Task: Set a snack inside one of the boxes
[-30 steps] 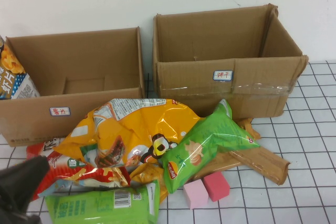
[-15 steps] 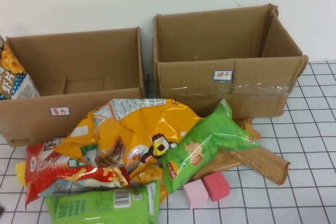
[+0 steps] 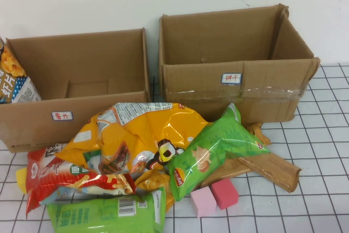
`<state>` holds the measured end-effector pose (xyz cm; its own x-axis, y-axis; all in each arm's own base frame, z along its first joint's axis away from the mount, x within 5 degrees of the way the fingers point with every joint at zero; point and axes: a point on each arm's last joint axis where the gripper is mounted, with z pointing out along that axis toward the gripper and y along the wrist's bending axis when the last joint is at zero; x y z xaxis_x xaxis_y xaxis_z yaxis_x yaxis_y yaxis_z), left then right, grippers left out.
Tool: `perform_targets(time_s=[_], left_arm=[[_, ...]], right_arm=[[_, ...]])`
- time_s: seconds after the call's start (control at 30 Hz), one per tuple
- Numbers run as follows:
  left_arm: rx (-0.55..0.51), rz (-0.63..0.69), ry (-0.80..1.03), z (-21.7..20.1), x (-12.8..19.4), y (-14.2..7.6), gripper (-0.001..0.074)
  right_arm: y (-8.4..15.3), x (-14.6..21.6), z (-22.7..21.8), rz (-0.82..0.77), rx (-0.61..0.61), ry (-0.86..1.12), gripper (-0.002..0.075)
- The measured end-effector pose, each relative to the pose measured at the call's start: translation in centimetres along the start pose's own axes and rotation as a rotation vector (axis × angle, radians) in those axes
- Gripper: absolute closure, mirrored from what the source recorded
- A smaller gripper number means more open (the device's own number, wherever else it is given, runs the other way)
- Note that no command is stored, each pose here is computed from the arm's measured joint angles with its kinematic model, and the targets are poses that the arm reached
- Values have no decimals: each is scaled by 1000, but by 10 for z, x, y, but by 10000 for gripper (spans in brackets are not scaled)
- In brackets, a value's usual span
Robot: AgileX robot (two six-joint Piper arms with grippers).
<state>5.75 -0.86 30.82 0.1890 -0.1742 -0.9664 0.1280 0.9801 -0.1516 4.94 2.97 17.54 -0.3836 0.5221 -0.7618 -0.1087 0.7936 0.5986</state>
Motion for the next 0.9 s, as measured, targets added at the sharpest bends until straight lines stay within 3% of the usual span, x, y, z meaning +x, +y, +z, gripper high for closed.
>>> perform_targets(time_s=[0.13,0.23,0.3,0.5,0.77,0.9], left_arm=[[-5,-37,-5,0,4,1,736],[-71,1,-5,0,12,9,736],[-115,-49,35,-4,18,13,736],[-22,176,179,-18,41,5,736],[-142,26,288,-21,78,17,736],[-208,16,347,-27,100,25,736]], right_arm=[[0,0,0,0,0,0,727],[0,0,0,2,-1,0,727],[0,0,0,2,-1,0,727],[0,0,0,2,-1,0,727],[0,0,0,2,-1,0,727],[0,0,0,2,-1,0,727]])
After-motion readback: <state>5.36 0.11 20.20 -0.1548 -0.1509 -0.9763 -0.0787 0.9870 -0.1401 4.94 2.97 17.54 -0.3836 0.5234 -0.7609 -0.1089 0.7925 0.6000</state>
